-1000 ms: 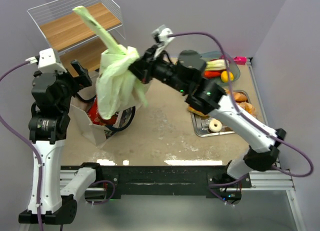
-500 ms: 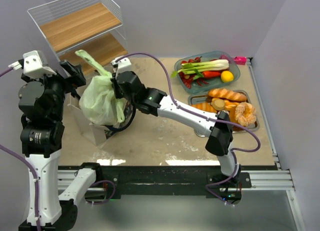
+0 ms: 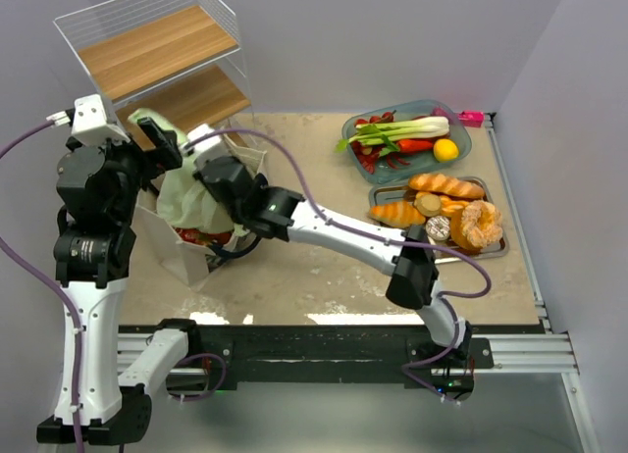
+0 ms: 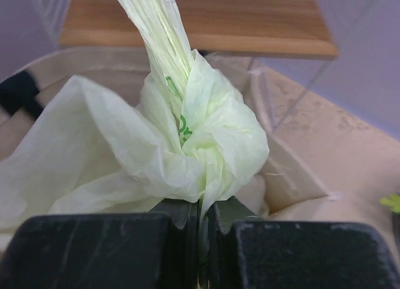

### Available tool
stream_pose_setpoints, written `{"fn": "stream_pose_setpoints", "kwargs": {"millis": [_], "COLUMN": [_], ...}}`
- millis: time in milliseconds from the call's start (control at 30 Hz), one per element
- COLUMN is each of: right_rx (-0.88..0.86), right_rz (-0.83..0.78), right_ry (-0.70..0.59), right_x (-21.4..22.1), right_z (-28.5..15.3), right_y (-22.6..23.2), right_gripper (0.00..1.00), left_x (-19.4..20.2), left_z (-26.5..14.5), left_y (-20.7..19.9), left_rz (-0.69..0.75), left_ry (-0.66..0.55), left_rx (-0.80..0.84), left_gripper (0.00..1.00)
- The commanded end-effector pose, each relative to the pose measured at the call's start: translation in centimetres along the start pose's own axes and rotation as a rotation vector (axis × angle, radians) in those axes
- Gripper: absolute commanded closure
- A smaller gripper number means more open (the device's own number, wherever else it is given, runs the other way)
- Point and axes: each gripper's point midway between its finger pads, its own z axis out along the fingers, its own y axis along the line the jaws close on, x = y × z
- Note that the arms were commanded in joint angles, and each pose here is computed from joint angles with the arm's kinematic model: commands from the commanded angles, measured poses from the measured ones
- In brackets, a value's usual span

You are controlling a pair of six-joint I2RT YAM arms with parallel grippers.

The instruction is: Place the mixed food into the grocery bags and tie them

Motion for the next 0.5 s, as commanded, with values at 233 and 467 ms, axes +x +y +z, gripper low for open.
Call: {"fn": "stream_pose_setpoints", "kwargs": {"millis": [233,467], "right_rx": [-0.496,-0.498], "right_rz": [-0.284,-0.202], "right_ry": [0.293,0.304], "right_x": [15.0,15.3], "right_z": [-0.9,-1.5], "right_y": [13.8,12.7], "right_gripper": [1.00,1.00], "left_x": [-2.2,-1.5], "left_z": [-0.4,-0.4], "left_y": [0.1,0.3], "left_rz": [0.031,0.027], "left_ry": [-0.067,-0.056], "left_rx": [-0.007,-0.012], "left_gripper": [0.00,0.00]}}
